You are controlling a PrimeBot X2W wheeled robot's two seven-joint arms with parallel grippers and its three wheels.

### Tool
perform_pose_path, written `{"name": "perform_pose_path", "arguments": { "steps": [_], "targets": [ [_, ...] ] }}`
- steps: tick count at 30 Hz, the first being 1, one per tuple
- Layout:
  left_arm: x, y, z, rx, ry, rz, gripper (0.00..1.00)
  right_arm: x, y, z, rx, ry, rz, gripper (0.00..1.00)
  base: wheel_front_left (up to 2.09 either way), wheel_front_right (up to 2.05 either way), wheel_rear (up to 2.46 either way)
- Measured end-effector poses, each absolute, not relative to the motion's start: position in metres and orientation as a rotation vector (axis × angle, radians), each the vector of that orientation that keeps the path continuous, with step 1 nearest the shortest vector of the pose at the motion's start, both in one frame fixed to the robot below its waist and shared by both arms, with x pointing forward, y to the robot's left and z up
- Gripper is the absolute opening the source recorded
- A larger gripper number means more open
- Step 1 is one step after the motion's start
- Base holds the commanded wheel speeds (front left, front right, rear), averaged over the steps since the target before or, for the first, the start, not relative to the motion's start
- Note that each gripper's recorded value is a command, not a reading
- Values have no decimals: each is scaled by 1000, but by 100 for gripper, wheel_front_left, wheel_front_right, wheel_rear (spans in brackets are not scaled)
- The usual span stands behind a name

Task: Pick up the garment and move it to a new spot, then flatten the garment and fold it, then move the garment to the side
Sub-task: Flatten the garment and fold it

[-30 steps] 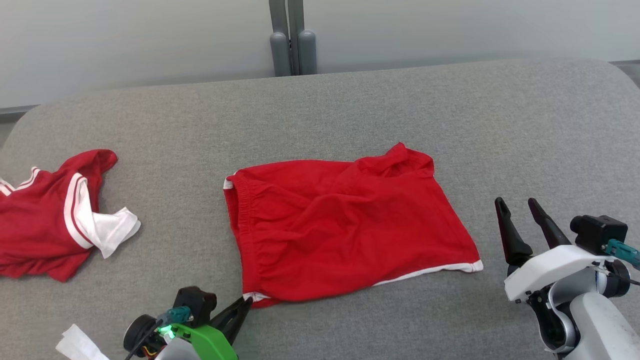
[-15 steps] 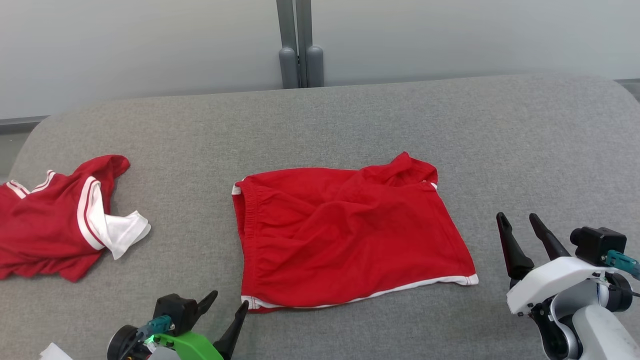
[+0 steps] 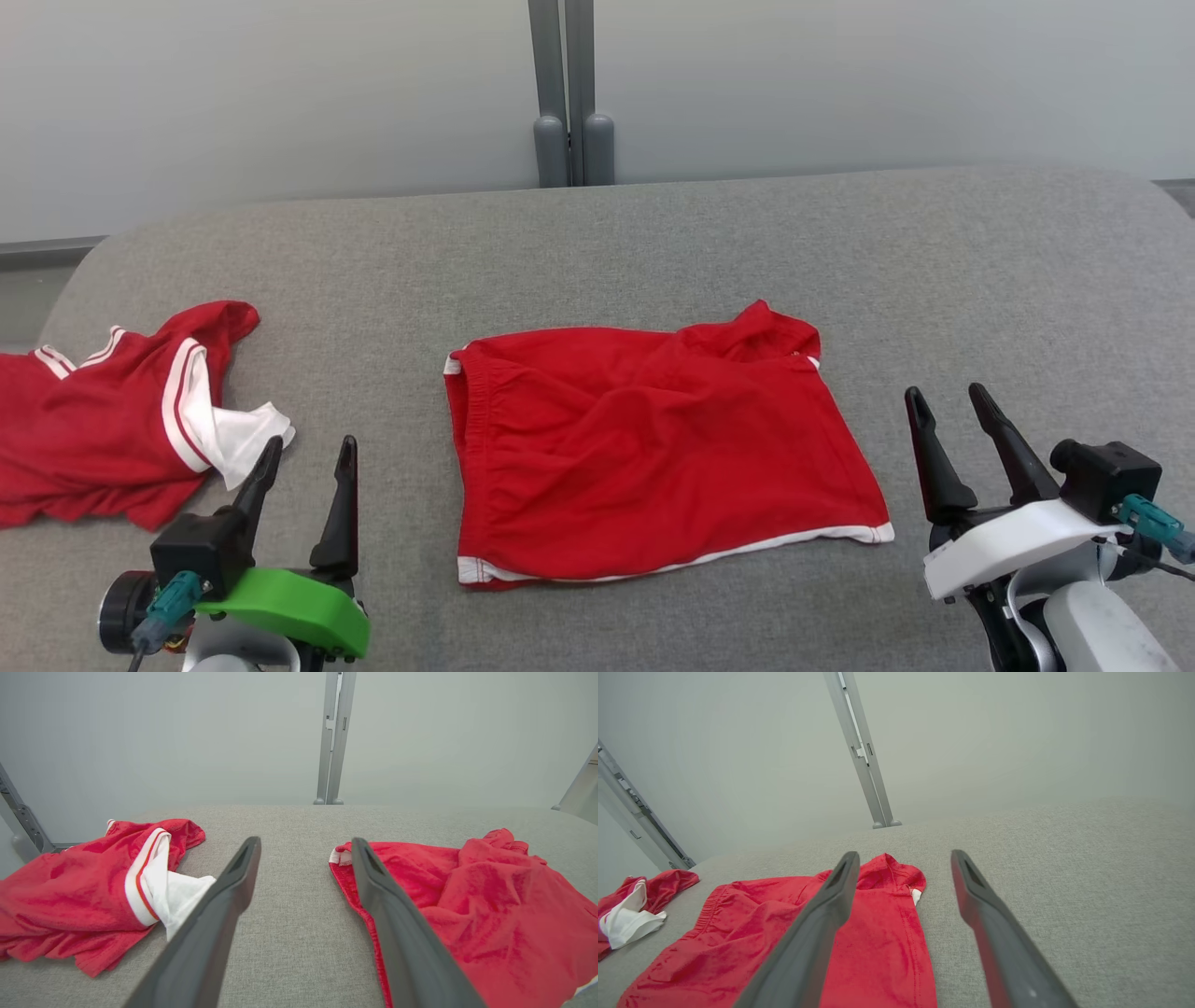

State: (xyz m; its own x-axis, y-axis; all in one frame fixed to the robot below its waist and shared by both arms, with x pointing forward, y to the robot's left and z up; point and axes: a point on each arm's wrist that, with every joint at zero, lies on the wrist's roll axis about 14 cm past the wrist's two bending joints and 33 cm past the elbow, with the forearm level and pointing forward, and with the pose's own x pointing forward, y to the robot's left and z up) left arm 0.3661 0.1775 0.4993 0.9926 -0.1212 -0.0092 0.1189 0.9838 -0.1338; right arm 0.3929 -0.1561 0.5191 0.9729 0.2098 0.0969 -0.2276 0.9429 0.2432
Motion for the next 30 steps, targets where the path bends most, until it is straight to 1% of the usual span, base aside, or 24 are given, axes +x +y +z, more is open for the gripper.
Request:
{"name": "perform_pose_path", "arguments": {
  "steps": [5,14,20,30],
  "targets": [
    [366,180,519,-158,-58,-77,100,385,-153,531,221,-111,254,100,0,0,0],
    [362,178,513,-150,-61,-57,100,374,-174,526,190,-115,185,100,0,0,0],
    [362,178,510,-145,-62,-55,100,372,-174,531,189,-136,170,100,0,0,0],
    [360,175,508,-145,-63,-70,100,370,-175,528,181,-125,173,100,0,0,0]
  ]
}}
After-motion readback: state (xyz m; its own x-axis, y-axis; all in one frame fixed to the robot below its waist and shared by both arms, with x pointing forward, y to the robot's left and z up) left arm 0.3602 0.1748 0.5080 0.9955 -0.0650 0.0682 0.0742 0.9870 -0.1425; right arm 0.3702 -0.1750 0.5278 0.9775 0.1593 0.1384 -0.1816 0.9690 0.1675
